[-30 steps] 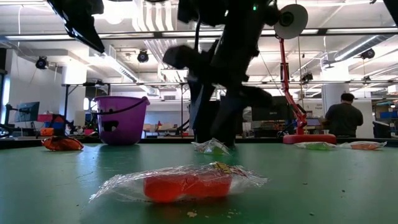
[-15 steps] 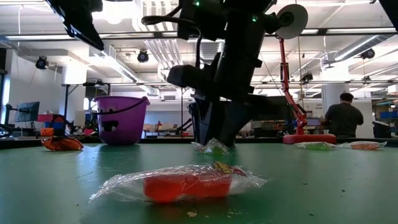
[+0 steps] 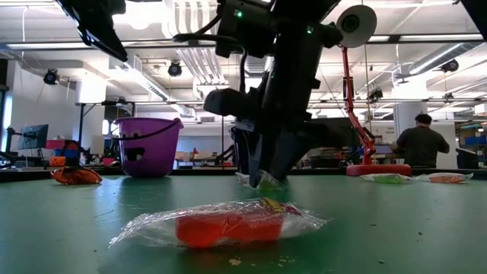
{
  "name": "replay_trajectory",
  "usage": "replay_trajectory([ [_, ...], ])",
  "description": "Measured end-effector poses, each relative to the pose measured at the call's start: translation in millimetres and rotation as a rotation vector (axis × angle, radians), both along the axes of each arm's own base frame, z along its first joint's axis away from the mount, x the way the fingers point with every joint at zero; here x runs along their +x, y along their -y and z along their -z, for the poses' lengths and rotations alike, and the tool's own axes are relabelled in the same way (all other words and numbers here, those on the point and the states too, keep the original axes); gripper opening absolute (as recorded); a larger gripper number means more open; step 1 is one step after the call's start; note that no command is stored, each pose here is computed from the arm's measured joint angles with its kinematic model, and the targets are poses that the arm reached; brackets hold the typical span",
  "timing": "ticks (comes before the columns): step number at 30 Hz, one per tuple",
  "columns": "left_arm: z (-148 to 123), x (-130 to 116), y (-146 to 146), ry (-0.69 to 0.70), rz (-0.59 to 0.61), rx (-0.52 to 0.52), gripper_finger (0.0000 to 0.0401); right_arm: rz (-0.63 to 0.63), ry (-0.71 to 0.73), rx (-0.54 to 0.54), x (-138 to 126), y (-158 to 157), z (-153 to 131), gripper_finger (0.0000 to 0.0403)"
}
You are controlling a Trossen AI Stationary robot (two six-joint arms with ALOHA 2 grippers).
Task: Sort candy
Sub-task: Put the green gummy into the green bucket
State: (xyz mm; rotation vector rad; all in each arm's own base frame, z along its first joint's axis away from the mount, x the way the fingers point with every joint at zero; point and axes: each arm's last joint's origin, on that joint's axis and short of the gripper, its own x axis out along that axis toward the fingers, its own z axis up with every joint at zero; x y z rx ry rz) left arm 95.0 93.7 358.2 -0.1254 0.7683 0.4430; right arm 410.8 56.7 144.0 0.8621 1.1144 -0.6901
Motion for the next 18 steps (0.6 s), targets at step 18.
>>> replay_trajectory([
  [18, 0.6, 0.9, -1.0, -0.004, 0.002, -0.002, 0.0105, -0.067, 0.078, 0.085, -4.7, -14.2, -41.1, 0.0009],
])
